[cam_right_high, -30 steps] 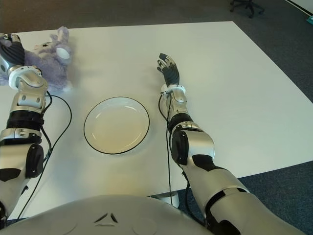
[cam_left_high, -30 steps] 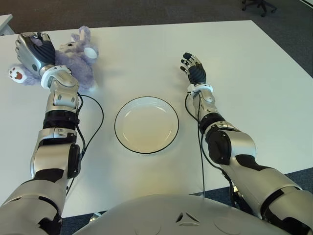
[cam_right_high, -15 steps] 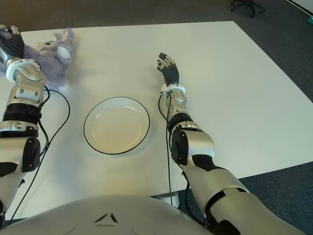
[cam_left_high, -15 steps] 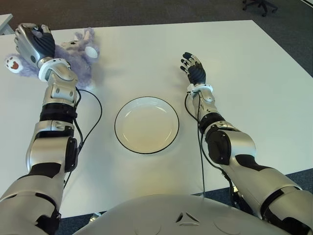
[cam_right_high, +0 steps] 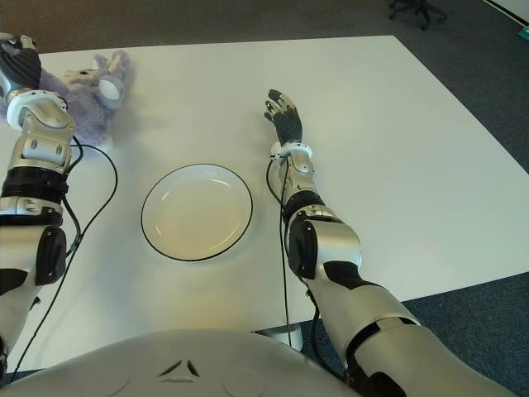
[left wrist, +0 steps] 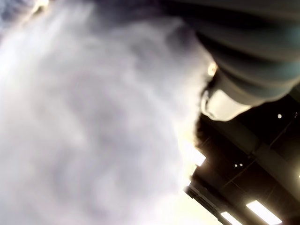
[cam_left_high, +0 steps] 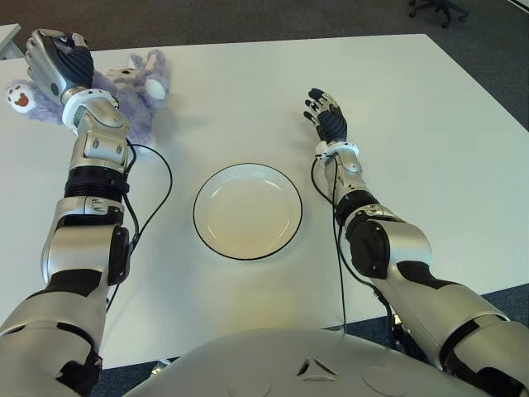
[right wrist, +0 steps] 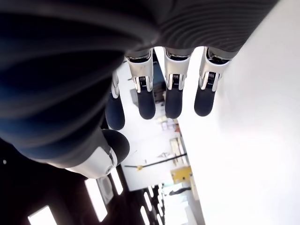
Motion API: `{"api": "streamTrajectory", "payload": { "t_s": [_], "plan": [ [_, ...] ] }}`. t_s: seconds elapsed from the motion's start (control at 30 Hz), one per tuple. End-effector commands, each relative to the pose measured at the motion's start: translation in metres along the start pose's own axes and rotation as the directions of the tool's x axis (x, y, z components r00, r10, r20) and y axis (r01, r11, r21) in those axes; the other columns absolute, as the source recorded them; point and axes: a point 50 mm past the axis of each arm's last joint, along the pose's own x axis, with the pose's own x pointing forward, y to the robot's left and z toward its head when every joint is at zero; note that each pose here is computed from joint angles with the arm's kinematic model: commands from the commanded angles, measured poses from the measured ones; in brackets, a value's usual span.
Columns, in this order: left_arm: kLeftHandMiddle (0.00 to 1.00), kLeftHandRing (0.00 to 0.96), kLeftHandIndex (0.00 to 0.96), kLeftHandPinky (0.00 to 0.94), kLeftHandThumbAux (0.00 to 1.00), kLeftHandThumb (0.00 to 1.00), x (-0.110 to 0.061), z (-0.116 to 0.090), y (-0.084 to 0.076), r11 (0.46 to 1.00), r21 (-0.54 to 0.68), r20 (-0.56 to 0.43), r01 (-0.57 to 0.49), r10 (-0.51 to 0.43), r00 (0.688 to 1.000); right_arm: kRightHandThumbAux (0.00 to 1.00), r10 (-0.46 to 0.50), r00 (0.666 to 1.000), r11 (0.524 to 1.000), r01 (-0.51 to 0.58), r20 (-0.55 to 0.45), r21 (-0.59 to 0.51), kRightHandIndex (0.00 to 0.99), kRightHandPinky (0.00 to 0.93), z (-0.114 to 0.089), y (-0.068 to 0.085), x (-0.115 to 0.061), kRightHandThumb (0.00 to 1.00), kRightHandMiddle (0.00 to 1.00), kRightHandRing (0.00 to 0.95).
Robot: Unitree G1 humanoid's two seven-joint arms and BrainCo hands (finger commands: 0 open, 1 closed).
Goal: Put the doll into the plate.
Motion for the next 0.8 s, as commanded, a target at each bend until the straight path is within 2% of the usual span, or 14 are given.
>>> {"api": "streamTrajectory", "payload": {
  "t_s": [0.03,0.2,0.5,0.8],
  "plan": [
    [0.845,0.856,0.821,0.870,0.647,0.654,0.003,0.001,-0.001,1.000,0.015,0.007,0.018,-0.018,1.000,0.657,-0.021,0.996,1.000,0.022,-0.091,0.016,0.203,0.151,-0.022,-0.003,-0.010,0.687,0.149,0.122],
    [0.843,0.850,0.819,0.871,0.652,0.670,0.004,0.004,-0.002,0.999,0.011,0.012,0.031,-0.031,0.999,0.655,-0.028,0.997,1.000,0.028,-0.078,0.000,0.208,0.158,-0.021,-0.003,-0.010,0.676,0.153,0.127],
    [0.847,0.861,0.802,0.873,0.665,0.631,0.005,0.008,-0.004,1.000,0.015,0.016,0.025,-0.025,1.000,0.686,-0.048,0.995,0.999,0.049,-0.091,0.009,0.207,0.134,-0.024,-0.003,-0.011,0.657,0.136,0.105],
    [0.837,0.859,0.769,0.866,0.660,0.605,0.005,0.012,-0.006,1.000,0.023,0.014,0.010,-0.011,1.000,0.695,-0.024,0.995,1.000,0.023,-0.093,-0.003,0.200,0.157,-0.021,-0.003,-0.009,0.666,0.146,0.122]
  ]
}}
